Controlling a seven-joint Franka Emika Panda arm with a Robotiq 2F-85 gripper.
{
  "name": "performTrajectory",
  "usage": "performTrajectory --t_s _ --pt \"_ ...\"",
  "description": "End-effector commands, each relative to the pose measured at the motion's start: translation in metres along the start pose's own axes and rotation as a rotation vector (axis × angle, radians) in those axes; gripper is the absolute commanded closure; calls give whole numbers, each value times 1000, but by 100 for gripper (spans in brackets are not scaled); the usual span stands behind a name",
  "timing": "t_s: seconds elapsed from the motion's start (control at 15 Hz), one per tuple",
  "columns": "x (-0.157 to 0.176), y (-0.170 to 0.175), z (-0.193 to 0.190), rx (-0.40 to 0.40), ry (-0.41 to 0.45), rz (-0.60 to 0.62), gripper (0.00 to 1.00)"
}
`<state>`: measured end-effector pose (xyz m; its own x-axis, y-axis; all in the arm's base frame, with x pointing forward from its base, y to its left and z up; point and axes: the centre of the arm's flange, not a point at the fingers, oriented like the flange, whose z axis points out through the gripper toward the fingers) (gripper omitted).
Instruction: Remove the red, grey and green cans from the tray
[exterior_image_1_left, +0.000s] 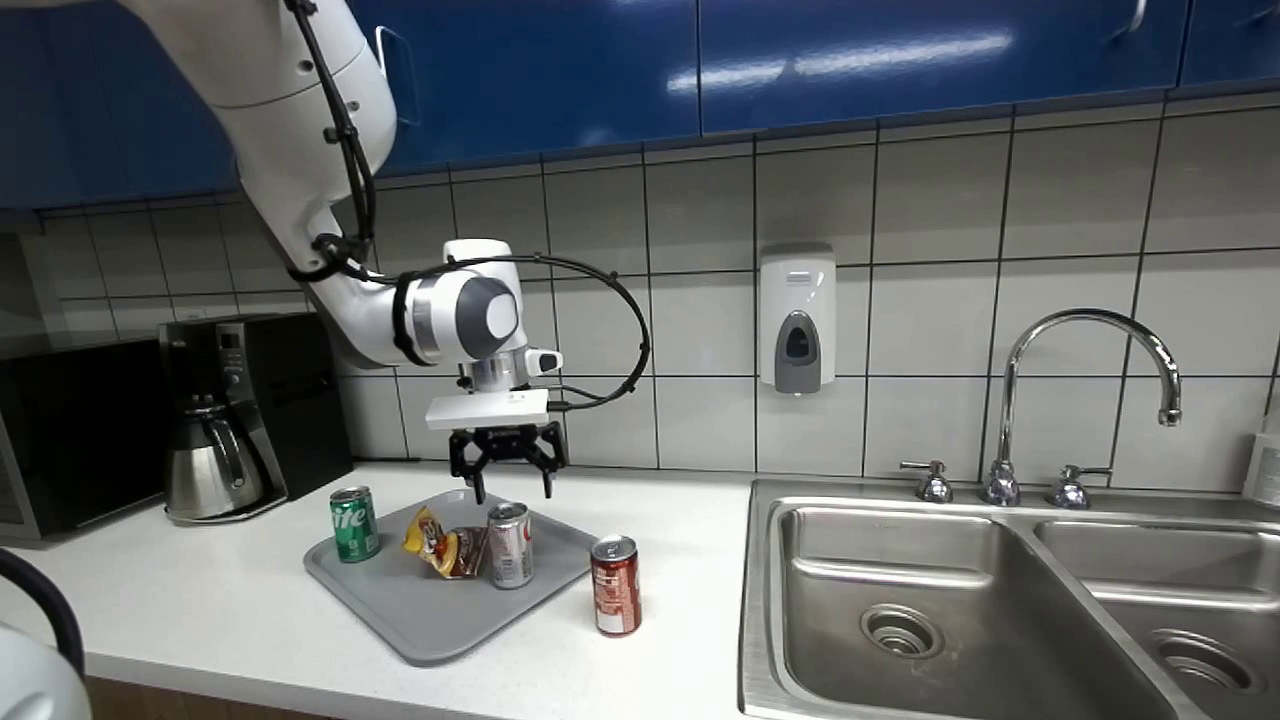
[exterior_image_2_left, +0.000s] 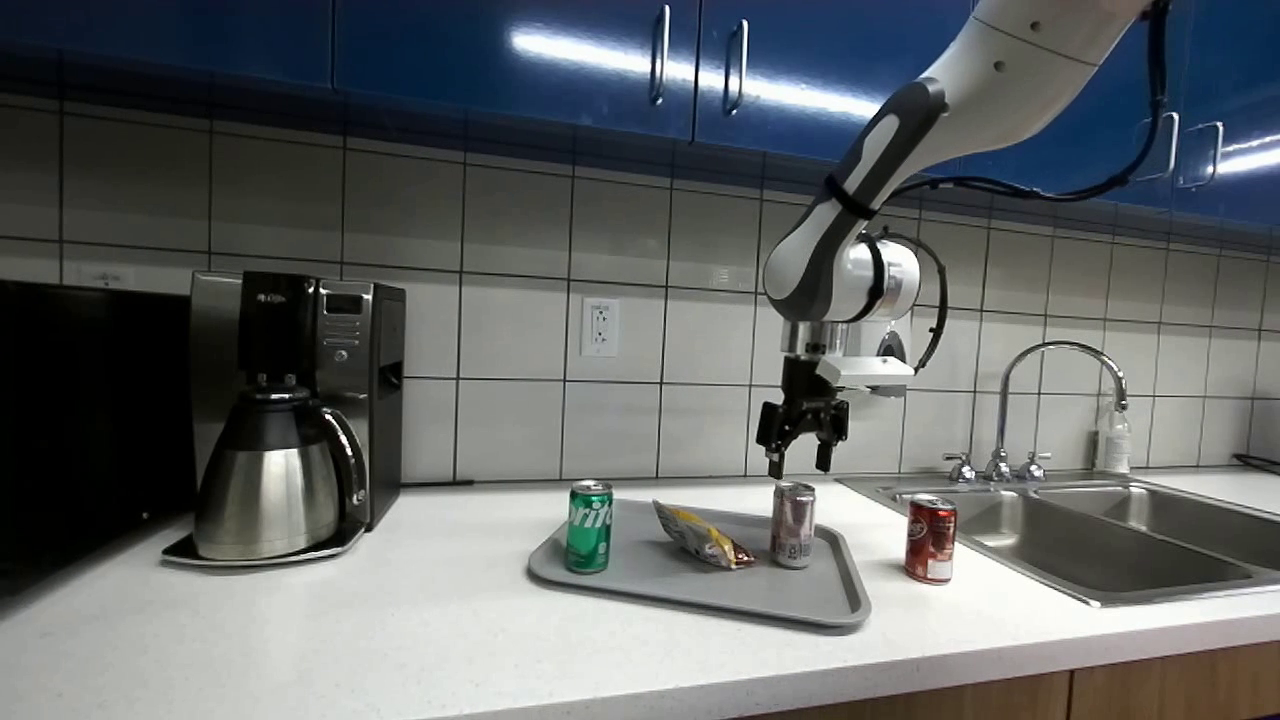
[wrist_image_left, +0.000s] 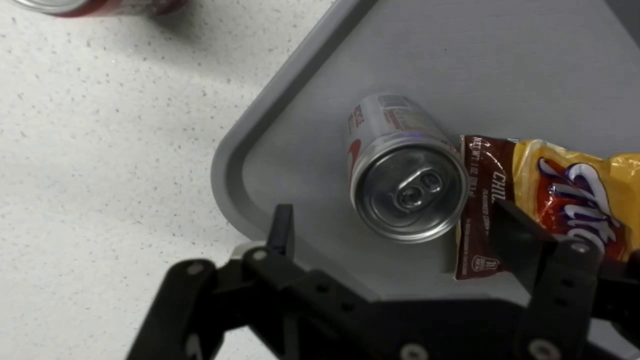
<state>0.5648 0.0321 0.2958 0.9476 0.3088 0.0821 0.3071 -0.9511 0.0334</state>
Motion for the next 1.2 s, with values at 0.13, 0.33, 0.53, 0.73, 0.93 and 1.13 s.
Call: performTrajectory --t_s 0.13,0.33,0.53,0.73,0.93,1.13 --pt "16 -5 15 -19 -9 17 0" --pt "18 -8 19 -17 -13 11 0" --pt "18 -11 24 -19 -22 10 0" --pt "14 -11 33 -28 -38 10 0" --pt "11 -11 39 -37 -51 8 0" --pt "9 -12 46 -37 -60 5 0"
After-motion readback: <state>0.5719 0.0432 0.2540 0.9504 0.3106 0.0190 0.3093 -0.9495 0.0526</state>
